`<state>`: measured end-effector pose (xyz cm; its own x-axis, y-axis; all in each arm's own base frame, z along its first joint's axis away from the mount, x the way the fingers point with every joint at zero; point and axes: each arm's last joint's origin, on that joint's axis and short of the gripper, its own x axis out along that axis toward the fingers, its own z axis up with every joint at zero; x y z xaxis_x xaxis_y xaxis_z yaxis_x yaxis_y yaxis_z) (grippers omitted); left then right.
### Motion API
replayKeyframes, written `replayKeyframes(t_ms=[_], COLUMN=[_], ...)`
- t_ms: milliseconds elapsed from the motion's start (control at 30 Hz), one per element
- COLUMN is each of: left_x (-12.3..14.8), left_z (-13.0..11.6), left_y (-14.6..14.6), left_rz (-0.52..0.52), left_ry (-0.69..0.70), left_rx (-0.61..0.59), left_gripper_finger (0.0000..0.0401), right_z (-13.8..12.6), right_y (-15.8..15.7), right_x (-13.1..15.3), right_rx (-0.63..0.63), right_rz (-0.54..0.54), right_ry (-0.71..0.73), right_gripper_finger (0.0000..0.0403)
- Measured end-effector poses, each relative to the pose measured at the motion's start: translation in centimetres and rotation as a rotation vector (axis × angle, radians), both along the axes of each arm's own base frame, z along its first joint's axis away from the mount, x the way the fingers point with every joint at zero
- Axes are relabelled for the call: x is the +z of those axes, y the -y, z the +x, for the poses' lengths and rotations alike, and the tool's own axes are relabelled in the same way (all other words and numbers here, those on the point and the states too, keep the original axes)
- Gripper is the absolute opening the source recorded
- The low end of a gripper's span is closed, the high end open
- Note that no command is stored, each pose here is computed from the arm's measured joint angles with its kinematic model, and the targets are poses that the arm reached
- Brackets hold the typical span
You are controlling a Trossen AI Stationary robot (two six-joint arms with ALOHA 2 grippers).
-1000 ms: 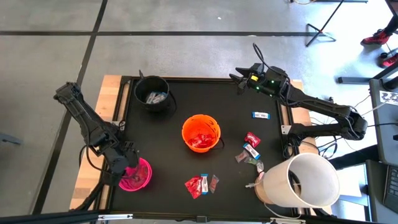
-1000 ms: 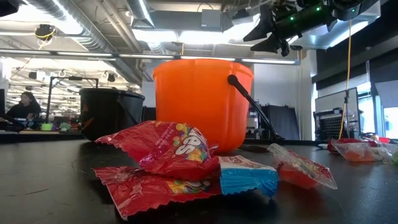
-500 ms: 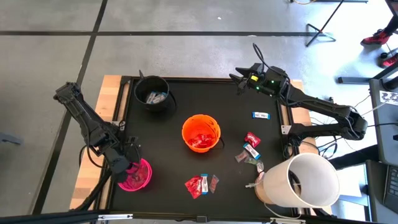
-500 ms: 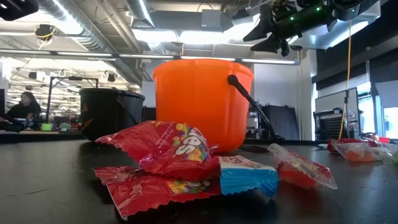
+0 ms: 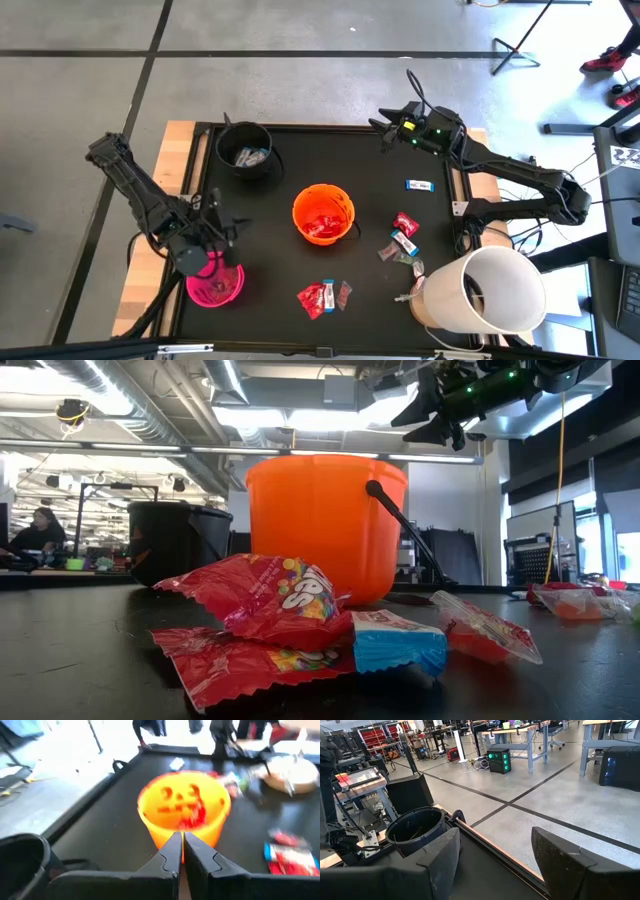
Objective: Sort candy
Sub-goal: Put the white chocolate into the black bucket
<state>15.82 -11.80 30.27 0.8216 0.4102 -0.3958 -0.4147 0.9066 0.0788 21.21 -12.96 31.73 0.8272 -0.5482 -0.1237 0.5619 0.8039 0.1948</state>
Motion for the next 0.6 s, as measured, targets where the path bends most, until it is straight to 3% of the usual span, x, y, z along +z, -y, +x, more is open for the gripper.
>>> replayKeyframes(t_ms=[133, 533, 600], left_x=[0.12, -0.33, -0.2], left_z=[0.1, 0.07, 0.17], left_y=[-0.04, 0.5, 0.51], left_rz=[0.004, -0.132, -0.09], left_ry=[0.023, -0.11, -0.094], left_rx=[0.018, -0.132, -0.132], left_gripper_finger=[0.001, 0.0011, 0.0011], right_z=[0.0, 0.0, 0.0], right_y=[0.0, 0.0, -0.01], right_x=[0.0, 0.0, 0.0], right_rx=[0.0, 0.0, 0.001], right_rz=[0.0, 0.0, 0.0], right_ry=[0.0, 0.0, 0.0], right_gripper_finger=[0.0246, 0.0246, 0.0246])
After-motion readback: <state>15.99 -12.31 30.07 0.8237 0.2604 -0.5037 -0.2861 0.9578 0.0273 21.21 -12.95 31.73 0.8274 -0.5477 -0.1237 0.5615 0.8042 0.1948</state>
